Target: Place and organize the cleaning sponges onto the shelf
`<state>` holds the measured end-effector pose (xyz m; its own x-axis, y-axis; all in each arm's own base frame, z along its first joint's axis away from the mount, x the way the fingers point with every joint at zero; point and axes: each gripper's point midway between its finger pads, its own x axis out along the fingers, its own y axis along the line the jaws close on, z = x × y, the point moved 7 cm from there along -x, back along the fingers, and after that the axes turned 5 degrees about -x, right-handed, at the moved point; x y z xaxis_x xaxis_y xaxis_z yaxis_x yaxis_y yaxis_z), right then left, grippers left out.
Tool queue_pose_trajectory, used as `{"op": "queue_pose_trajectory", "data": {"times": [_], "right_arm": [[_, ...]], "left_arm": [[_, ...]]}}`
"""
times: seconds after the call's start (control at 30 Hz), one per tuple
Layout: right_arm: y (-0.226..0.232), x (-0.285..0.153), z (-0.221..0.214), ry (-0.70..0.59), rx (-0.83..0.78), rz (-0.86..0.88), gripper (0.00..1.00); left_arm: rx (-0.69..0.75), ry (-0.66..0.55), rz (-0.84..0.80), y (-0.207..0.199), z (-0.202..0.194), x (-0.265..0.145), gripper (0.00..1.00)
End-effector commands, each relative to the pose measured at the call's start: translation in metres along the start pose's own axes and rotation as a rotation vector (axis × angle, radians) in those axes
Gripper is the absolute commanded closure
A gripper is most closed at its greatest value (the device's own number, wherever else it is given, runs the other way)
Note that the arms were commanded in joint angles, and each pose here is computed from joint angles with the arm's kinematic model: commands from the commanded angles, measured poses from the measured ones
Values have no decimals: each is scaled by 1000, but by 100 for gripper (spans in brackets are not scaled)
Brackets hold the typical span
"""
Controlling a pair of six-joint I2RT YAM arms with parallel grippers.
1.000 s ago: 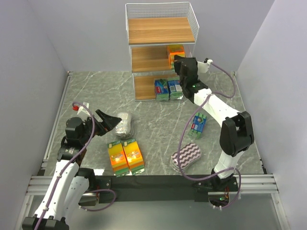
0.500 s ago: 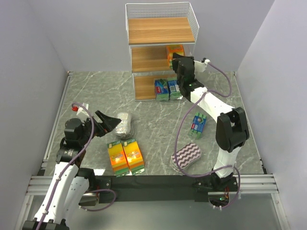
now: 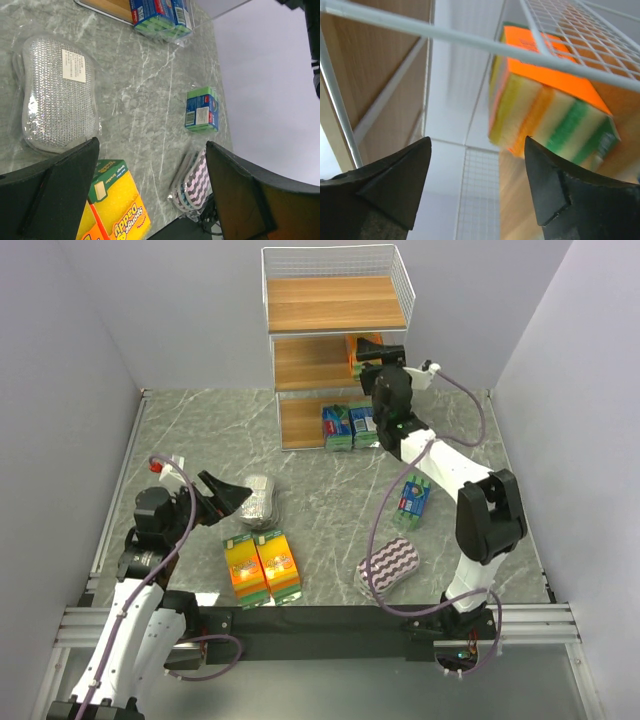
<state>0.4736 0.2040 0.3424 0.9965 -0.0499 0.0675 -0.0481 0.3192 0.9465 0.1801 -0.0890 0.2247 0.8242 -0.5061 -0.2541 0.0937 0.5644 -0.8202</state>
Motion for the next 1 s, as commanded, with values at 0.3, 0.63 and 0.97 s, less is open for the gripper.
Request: {"op": "queue_pose_trajectory", "data": {"times": [0.3,0.63,0.97], "right_arm": [[-9,-129,6,174,-120,100,20],[-64,-213,-32,573,-536,-30,31],[-105,-260,-106,1006,-804,-29,29]], "left_arm": [[-62,-174,253,1,24,-20,87],[-378,-80,676,53,-17,-38,99],[-386,55,801,75,-44,-30,99]]}}
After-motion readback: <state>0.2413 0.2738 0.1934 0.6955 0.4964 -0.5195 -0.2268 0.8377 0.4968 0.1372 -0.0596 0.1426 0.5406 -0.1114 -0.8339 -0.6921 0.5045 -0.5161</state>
